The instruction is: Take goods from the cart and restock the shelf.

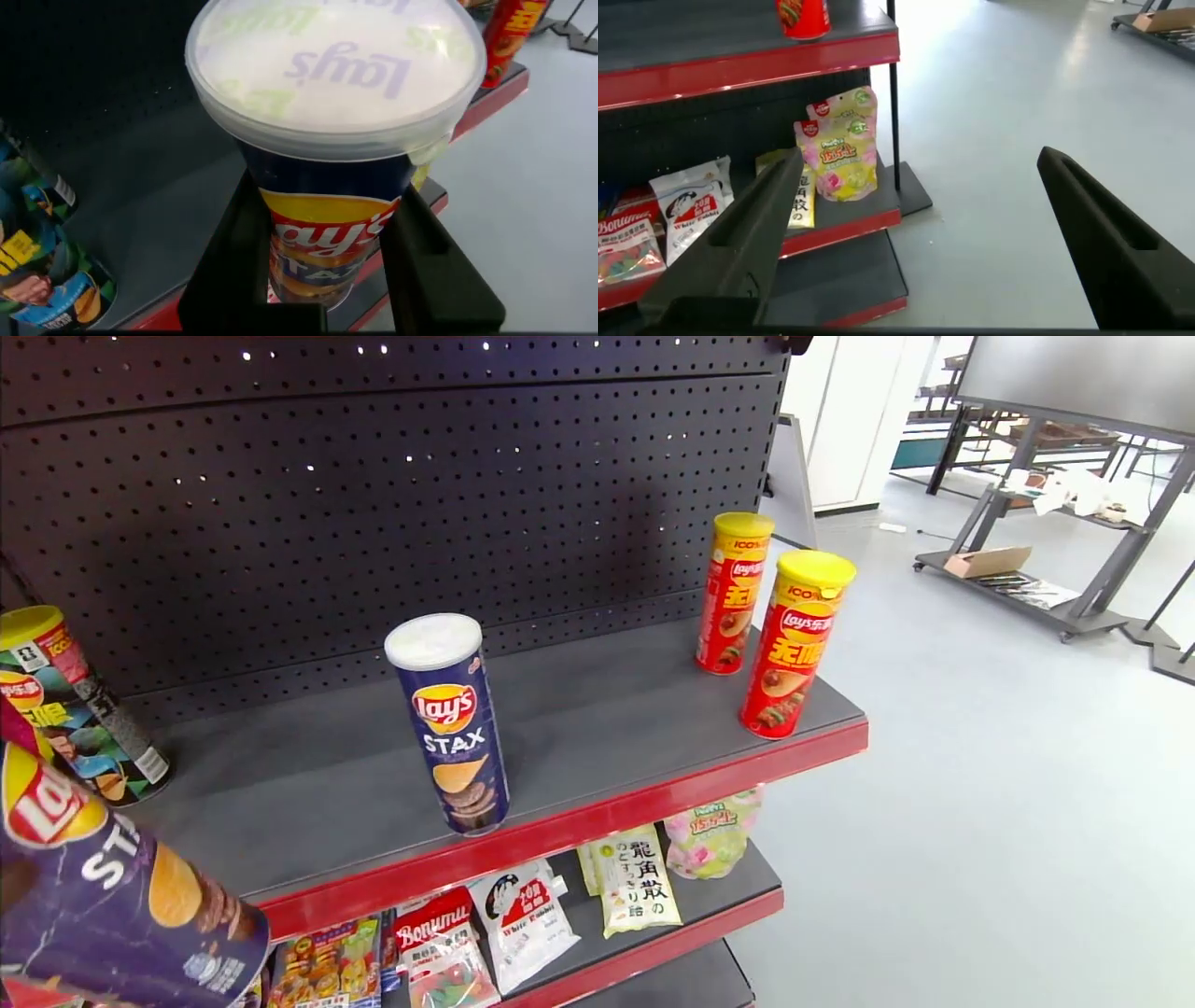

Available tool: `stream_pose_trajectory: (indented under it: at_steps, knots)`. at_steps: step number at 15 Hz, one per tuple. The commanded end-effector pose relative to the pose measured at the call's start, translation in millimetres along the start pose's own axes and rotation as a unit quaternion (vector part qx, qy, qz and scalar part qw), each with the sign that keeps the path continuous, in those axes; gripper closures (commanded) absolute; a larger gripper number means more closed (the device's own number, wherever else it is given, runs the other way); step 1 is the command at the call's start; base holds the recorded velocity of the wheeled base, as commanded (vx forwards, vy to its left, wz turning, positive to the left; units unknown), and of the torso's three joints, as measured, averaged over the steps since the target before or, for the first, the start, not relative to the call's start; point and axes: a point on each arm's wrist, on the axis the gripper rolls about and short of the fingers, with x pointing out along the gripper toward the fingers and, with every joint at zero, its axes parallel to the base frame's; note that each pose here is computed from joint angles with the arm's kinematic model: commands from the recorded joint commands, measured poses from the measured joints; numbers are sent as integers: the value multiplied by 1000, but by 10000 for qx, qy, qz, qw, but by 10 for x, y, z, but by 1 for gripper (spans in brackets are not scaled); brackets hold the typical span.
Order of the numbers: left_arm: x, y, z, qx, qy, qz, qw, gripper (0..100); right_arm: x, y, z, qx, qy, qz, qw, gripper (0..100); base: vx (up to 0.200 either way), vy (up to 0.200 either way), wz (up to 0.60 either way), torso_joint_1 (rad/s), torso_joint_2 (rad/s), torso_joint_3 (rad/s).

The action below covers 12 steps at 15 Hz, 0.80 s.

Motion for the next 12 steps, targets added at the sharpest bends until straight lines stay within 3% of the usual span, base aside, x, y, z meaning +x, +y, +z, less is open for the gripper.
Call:
stream_pose_trajectory:
  at_steps: [1,3,4,5,7,8,12]
  knots:
    - [626,170,266,-133,642,299,9974,100,1,0,0,0,8,1,10000,0,0,0,0,0,0,0]
    - [747,207,285,-146,718,374,9966,100,1,0,0,0,8,1,10000,0,0,0,0,0,0,0]
    - [1202,356,261,-199,959,551,9937,100,1,0,0,0,8,1,10000,0,0,0,0,0,0,0]
    - [1360,395,226,-171,1019,491,9934,100,1,0,0,8,8,1,10000,0,0,0,0,0,0,0]
    - [1671,470,199,155,1005,259,9945,100,1,0,0,0,8,1,10000,0,0,0,0,0,0,0]
    - [1789,499,200,229,1025,204,9943,100,1,0,0,0,8,1,10000,0,0,0,0,0,0,0]
    - [2217,575,241,258,1103,-185,9934,100,1,0,0,0,8,1,10000,0,0,0,0,0,0,0]
